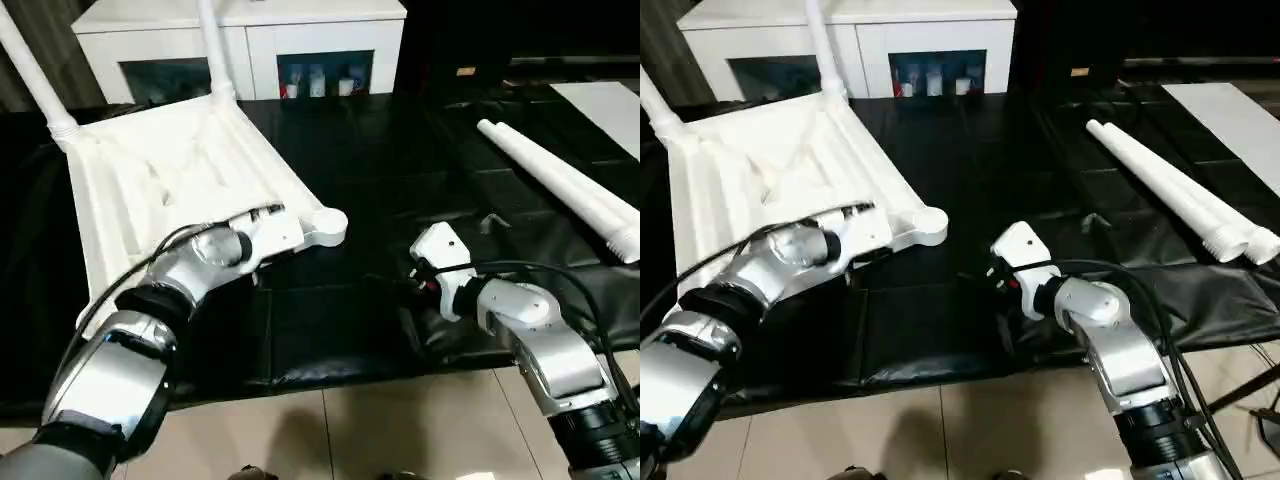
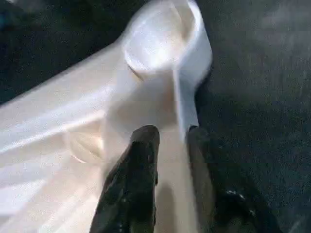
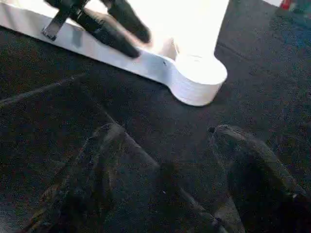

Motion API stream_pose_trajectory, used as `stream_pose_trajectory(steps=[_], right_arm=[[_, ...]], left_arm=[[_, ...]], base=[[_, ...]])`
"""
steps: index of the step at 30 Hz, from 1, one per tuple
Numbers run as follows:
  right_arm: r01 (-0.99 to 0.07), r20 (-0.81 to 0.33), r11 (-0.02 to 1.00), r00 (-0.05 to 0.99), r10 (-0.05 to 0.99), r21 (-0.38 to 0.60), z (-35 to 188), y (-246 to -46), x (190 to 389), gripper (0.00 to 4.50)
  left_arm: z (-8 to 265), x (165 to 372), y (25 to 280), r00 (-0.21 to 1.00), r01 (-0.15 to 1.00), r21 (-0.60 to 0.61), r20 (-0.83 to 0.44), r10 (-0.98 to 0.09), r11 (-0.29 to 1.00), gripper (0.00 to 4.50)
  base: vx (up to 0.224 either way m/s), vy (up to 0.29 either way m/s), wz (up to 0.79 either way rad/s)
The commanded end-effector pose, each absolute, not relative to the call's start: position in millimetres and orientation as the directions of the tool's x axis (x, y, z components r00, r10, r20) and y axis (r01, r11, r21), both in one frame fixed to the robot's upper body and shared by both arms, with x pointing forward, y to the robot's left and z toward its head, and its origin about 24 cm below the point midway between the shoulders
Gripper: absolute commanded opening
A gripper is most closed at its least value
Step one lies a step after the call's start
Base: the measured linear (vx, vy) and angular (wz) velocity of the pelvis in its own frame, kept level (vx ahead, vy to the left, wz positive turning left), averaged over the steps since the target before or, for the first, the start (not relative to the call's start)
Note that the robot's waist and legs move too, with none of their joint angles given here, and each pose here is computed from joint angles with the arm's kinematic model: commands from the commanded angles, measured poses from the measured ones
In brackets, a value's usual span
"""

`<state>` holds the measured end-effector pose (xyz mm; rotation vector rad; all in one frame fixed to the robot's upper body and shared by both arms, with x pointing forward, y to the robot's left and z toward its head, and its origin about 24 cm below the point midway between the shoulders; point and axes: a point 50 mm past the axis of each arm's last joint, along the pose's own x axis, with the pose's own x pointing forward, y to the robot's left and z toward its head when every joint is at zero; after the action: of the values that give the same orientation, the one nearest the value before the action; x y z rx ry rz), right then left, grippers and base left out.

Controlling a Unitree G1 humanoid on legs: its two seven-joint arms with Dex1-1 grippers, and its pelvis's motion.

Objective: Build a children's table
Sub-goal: Rotate table base

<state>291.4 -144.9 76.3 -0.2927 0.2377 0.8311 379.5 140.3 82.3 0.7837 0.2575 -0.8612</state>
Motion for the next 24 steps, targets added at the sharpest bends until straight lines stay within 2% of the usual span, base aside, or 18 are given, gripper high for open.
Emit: stream_pose_trajectory(steps=[1, 2, 3, 4, 5, 6, 7, 9, 10, 11, 14, 17, 24], right_arm=[[-0.718, -0.245, 0.674, 0.695, 0.677, -0.174, 89.5, -147.7, 293.5, 3.23], [-0.704, -0.226, 0.689, 0.708, 0.669, -0.170, 91.9, -148.3, 294.4, 3.23], [-0.683, -0.211, 0.712, 0.729, 0.651, -0.163, 94.2, -148.8, 296.0, 3.23], [-0.611, -0.207, 0.774, 0.789, 0.579, -0.167, 95.1, -151.5, 300.8, 3.23], [-0.604, -0.207, 0.779, 0.795, 0.571, -0.169, 95.1, -151.8, 301.3, 3.23], [-0.553, -0.209, 0.814, 0.830, 0.518, -0.178, 94.9, -153.9, 304.4, 3.23], [-0.400, -0.164, 0.887, 0.914, 0.370, -0.232, 97.7, -160.3, 310.6, 3.23], [-0.313, -0.120, 0.911, 0.949, 0.290, -0.267, 100.7, -163.9, 312.8, 3.23], [-0.272, -0.106, 0.919, 0.962, 0.252, -0.284, 101.6, -165.4, 313.4, 3.23], [-0.254, -0.103, 0.931, 0.967, 0.235, -0.261, 100.8, -165.8, 312.7, 3.23], [-0.172, -0.109, 0.969, 0.982, 0.155, -0.178, 95.1, -165.8, 310.9, 3.23], [-0.155, -0.126, 0.972, 0.983, 0.134, -0.177, 90.2, -164.7, 311.9, 3.23], [-0.113, -0.143, 0.977, 0.986, 0.088, -0.181, 87.4, -164.9, 312.2, 3.23]], left_arm=[[101.9, 386.7, 143.2, 0.695, 0.715, 0.447, -0.373, -0.615, 0.537, 1.55], [108.3, 388.7, 143.8, 0.719, 0.691, 0.428, -0.318, -0.618, 0.583, 1.56], [116.1, 391.9, 146.7, 0.766, 0.641, 0.355, -0.240, -0.597, 0.680, 1.62], [124.6, 394.4, 151.1, 0.830, 0.558, 0.199, -0.129, -0.543, 0.805, 1.62], [125.1, 394.4, 151.4, 0.834, 0.552, 0.186, -0.121, -0.538, 0.813, 1.62], [128.1, 394.3, 153.7, 0.859, 0.513, 0.104, -0.075, -0.507, 0.852, 1.62], [130.5, 387.0, 159.2, 0.916, 0.400, 0.028, 0.035, -0.400, 0.916, 1.62], [129.4, 380.7, 163.5, 0.939, 0.336, -0.036, 0.083, -0.333, 0.941, 1.62], [124.0, 375.8, 166.7, 0.951, 0.306, -0.114, 0.073, -0.300, 0.945, 1.62], [117.9, 368.7, 169.4, 0.963, 0.268, -0.112, 0.064, -0.262, 0.957, 1.62], [102.9, 346.4, 175.8, 0.988, 0.135, 0.007, 0.079, -0.136, 0.991, 1.62], [96.3, 340.5, 173.2, 0.992, 0.111, 0.014, 0.053, -0.112, 0.994, 1.62], [100.7, 328.1, 155.6, 0.995, 0.101, -0.020, 0.024, -0.101, 0.995, 1.62]], base=[[0.000, 0.000, 0.00], [0.000, 0.000, 0.00], [0.000, 0.000, 0.00], [0.000, 0.000, 0.00], [0.000, 0.000, 0.00], [0.000, 0.000, 0.00], [0.000, 0.000, 0.00], [0.000, 0.000, 0.00], [0.000, 0.000, 0.00], [0.000, 0.000, 0.00], [0.000, 0.000, 0.00], [0.007, -0.090, 0.52], [-0.019, -0.224, 0.59]])
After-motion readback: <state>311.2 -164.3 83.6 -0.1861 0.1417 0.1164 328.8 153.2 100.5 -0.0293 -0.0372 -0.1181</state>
